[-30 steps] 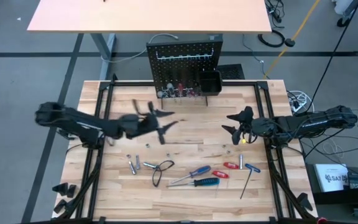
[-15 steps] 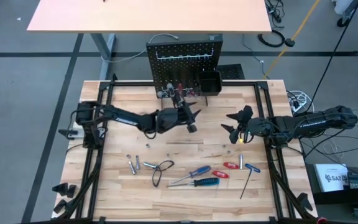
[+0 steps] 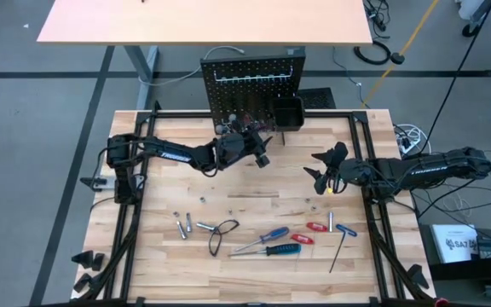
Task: Hang tools onto peg board
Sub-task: Adjust the right red screwdriver, then hang the black blue screwdriver on the peg board
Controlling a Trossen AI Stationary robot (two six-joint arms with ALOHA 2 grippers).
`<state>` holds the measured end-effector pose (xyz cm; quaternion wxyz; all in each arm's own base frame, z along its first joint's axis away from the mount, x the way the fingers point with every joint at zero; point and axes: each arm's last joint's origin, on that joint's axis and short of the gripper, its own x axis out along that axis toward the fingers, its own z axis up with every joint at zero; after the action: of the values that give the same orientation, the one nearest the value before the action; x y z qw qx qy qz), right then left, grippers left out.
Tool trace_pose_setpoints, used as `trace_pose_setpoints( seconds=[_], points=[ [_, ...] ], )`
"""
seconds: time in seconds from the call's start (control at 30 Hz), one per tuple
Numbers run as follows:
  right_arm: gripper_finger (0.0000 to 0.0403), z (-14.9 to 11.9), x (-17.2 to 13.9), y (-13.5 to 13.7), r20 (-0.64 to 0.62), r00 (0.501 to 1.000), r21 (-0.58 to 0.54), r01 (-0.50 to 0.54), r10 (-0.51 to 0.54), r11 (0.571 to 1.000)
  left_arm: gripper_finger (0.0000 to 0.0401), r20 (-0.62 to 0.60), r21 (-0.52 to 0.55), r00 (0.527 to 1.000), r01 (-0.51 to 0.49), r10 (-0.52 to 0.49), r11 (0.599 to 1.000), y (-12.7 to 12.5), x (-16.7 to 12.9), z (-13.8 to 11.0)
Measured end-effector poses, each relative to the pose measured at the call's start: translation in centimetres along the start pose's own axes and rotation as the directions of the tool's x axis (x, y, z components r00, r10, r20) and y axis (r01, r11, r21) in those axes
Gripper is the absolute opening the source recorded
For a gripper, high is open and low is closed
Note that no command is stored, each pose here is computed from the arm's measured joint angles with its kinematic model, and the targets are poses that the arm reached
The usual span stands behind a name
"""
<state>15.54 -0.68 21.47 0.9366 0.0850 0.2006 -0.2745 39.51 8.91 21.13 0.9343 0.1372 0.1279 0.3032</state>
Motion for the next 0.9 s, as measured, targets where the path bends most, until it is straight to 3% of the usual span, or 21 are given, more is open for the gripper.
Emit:
trace_pose_setpoints(
  seconds=[0.13, 0.53, 0.9],
  points=[
    [0.0263, 0.0, 0.1, -0.1, -0.001, 1.0, 0.003, 0.005, -0.005, 1.0, 0.0185, -0.022, 0.004, 0.998, -0.06, 0.06, 0.998, 0.1, -0.1, -0.1],
    [0.0263, -0.1, 0.1, -0.1, -0.009, 1.0, -0.005, 0.008, -0.008, 1.0, 0.0185, -0.001, 0.012, 1.0, -0.031, 0.031, 0.999, -1.6, -1.8, 1.4],
    [0.0263, 0.1, 0.0, -0.1, 0.006, 1.0, -0.05, 0.007, -0.007, 0.999, 0.0185, -0.012, 0.057, 0.994, 0.113, -0.113, 0.992, -2.5, -8.5, 6.3]
  ],
)
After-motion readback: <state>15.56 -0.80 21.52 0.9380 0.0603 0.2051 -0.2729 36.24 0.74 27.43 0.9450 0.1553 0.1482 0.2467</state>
